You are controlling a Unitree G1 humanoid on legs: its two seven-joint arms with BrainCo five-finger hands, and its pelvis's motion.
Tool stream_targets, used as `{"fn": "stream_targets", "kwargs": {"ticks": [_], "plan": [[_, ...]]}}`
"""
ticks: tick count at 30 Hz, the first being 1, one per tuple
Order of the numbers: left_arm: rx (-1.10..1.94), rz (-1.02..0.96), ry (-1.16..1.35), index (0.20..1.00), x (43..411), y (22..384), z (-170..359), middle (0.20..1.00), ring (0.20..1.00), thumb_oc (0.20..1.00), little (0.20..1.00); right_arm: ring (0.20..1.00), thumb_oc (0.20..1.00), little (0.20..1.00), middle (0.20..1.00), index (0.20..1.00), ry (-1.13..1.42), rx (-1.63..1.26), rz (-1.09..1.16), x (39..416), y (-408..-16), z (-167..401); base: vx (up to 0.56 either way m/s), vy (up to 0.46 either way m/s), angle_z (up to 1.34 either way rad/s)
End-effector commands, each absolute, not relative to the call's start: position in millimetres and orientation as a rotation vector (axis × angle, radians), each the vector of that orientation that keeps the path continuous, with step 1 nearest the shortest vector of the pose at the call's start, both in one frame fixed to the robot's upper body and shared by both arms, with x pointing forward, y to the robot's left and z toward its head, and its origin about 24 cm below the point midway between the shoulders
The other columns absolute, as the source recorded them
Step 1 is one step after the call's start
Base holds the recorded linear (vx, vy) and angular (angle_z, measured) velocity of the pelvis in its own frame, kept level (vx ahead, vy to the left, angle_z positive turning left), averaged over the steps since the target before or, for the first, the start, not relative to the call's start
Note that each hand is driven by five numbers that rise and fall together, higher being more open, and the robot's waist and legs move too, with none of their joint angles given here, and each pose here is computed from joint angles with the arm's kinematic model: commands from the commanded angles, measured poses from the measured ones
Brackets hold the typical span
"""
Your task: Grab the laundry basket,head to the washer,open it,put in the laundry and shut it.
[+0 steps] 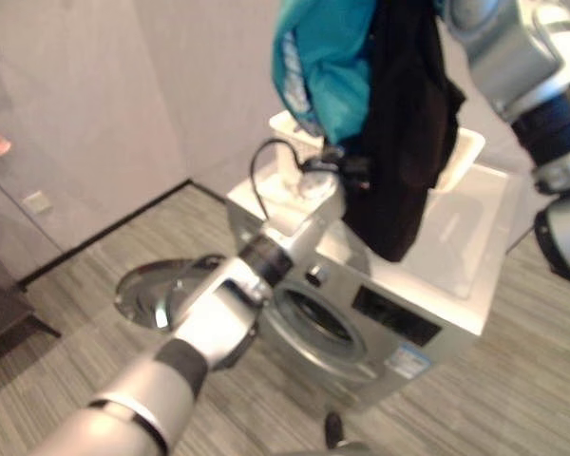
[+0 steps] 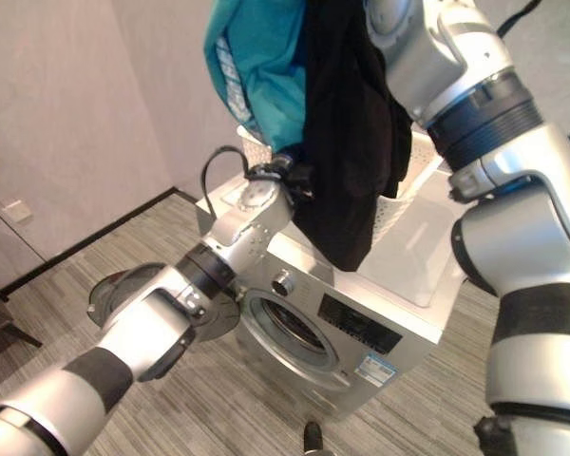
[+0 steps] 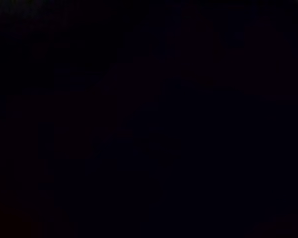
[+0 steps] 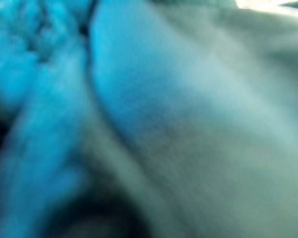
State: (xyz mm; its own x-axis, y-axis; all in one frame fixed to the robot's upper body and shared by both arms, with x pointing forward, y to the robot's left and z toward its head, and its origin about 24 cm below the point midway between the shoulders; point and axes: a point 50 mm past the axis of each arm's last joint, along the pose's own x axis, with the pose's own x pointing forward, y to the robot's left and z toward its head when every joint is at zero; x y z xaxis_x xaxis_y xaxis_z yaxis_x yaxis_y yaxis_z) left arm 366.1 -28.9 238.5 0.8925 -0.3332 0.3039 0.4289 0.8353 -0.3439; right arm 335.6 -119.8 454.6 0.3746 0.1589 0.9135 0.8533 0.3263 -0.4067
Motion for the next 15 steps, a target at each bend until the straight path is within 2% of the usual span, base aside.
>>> {"fn": "stream_targets", "kwargs": {"ticks": [1, 15], "plan": [[-0.383, -0.520, -0.496, 1.000, 343.2, -52.6, 309.8, 1.000, 1.000, 1.000, 1.000, 0.200, 0.200, 0.200, 0.200, 0.200, -1.098, -1.175, -0.827, 317.7, -162.9, 490.2, 0.00, 0.000, 0.00], [-0.388, -0.518, -0.521, 1.000, 341.4, -51.4, 315.2, 1.000, 1.000, 1.000, 1.000, 0.200, 0.200, 0.200, 0.200, 0.200, -1.082, -1.181, -0.815, 321.5, -161.1, 487.4, 0.00, 0.000, 0.00]]}}
